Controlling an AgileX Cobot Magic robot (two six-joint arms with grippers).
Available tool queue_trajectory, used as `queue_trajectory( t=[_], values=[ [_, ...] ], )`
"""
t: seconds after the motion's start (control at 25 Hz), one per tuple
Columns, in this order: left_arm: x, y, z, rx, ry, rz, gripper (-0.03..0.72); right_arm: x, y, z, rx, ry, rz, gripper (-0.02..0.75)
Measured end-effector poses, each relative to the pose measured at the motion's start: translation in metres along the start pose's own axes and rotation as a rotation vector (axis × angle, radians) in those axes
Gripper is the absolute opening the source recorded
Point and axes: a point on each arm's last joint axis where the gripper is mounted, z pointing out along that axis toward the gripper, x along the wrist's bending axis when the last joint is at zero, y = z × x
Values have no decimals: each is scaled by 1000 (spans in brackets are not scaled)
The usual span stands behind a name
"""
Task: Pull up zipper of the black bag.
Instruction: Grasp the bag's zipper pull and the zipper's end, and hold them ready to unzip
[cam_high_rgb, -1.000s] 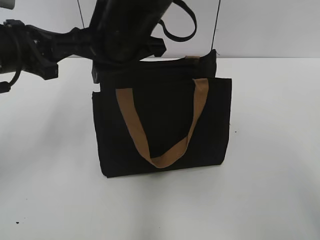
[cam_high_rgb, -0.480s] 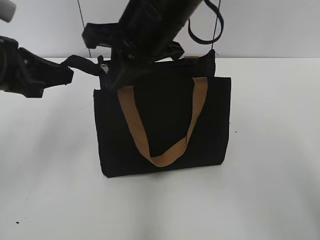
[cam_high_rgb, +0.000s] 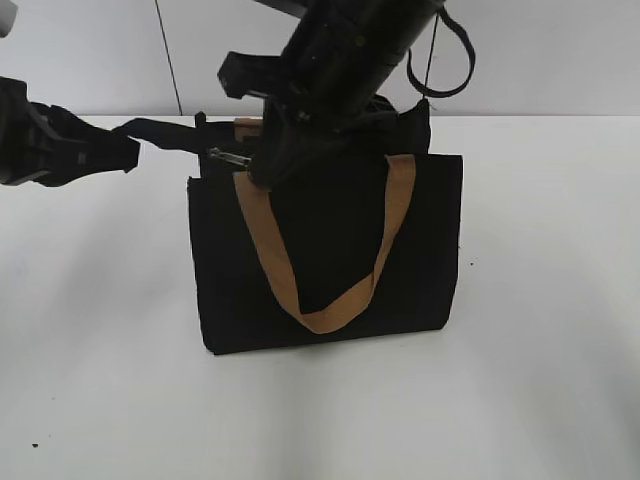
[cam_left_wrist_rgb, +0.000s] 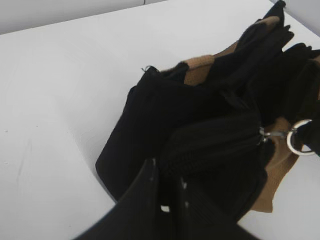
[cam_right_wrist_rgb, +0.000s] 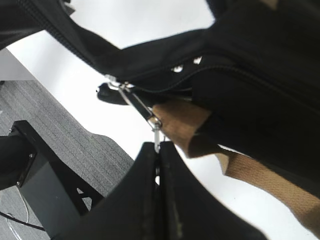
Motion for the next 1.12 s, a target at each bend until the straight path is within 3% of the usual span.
queue_trajectory(
  t=[0.24,0.6,1.12],
  values=[
    [11,-1,-6,-9,38,-36,32,-17,4,-10,-22,-10,40,-13],
    [17,-1,-8,-14,71,-46,32,-21,4,-10,-24,-37,30,-13],
    [18,-1,-8,-13,83,-45,32,-42,5,-38,-7,-281,-70,-13]
  ],
)
